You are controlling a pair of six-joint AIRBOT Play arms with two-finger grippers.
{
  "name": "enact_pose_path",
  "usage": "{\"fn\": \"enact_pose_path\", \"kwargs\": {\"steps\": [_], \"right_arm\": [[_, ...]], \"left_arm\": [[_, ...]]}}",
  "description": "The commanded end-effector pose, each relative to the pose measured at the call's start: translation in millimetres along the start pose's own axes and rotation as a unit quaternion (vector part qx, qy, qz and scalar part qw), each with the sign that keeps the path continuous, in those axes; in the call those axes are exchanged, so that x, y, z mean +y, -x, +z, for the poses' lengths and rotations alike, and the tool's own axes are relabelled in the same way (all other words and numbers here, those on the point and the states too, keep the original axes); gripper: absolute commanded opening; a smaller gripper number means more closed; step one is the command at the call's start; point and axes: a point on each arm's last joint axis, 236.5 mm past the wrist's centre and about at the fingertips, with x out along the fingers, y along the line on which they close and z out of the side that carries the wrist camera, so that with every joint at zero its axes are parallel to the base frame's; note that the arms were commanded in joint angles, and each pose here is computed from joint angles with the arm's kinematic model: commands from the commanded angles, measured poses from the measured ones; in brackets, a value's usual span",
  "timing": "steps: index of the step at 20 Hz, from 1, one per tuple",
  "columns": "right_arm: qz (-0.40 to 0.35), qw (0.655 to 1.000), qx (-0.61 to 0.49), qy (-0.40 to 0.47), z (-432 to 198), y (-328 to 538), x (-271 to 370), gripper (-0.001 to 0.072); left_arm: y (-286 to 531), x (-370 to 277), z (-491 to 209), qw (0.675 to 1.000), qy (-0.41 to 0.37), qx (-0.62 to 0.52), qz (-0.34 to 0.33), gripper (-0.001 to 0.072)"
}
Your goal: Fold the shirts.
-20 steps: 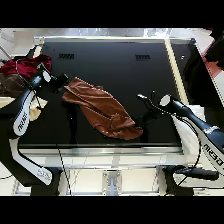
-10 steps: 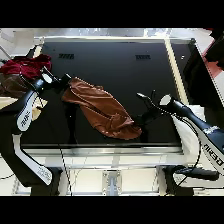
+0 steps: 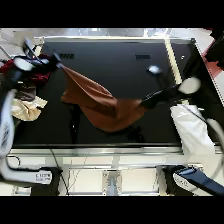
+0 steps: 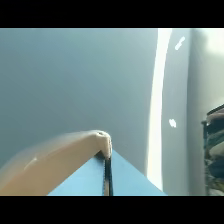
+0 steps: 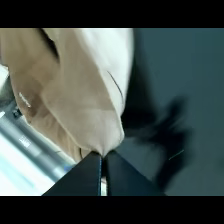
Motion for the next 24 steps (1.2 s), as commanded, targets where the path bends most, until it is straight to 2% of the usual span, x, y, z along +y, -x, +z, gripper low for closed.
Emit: {"fn": "enact_pose_path", "kwargs": {"steps": [1, 5, 8, 10, 12, 14, 17, 19, 21, 24], "right_arm": [[-0.109, 0.978, -0.169, 0.051, 39, 165, 27, 0.0015], [-0.155, 0.894, -0.408, 0.106, 49, 338, 96, 0.0013], [-0.162, 0.873, -0.444, 0.121, 44, 376, 114, 0.0012], [-0.171, 0.872, -0.444, 0.119, 54, 375, 106, 0.0012], [-0.19, 0.885, -0.412, 0.109, 70, 353, 81, 0.0012], [-0.208, 0.905, -0.36, 0.094, 92, 312, 44, 0.0012], [-0.19, 0.95, -0.24, 0.061, 125, 196, -17, 0.0012], [-0.163, 0.976, -0.142, 0.032, 129, 91, -60, 0.0013], [-0.15, 0.986, -0.077, 0.007, 127, -10, -104, 0.0013], [-0.148, 0.983, -0.102, -0.025, 142, -121, -154, 0.0013]], "left_arm": [[163, -69, 59, 0.982, -0.153, -0.114, -0.005, 0.0011], [350, -149, 71, 0.929, -0.235, -0.286, -0.016, 0.0011], [447, -183, 71, 0.876, -0.264, -0.403, -0.019, 0.0009], [464, -183, 75, 0.862, -0.277, -0.425, 0.001, 0.0009], [429, -170, 79, 0.883, -0.273, -0.382, 0.008, 0.0008], [354, -139, 75, 0.923, -0.26, -0.283, 0.021, 0.0009], [221, -67, 59, 0.965, -0.225, -0.122, 0.055, 0.0008], [142, -13, 44, 0.977, -0.188, -0.046, 0.086, 0.0009], [67, 36, 17, 0.983, -0.149, 0.018, 0.103, 0.0009], [-18, 94, -28, 0.986, -0.09, 0.073, 0.123, 0.0009]]}}
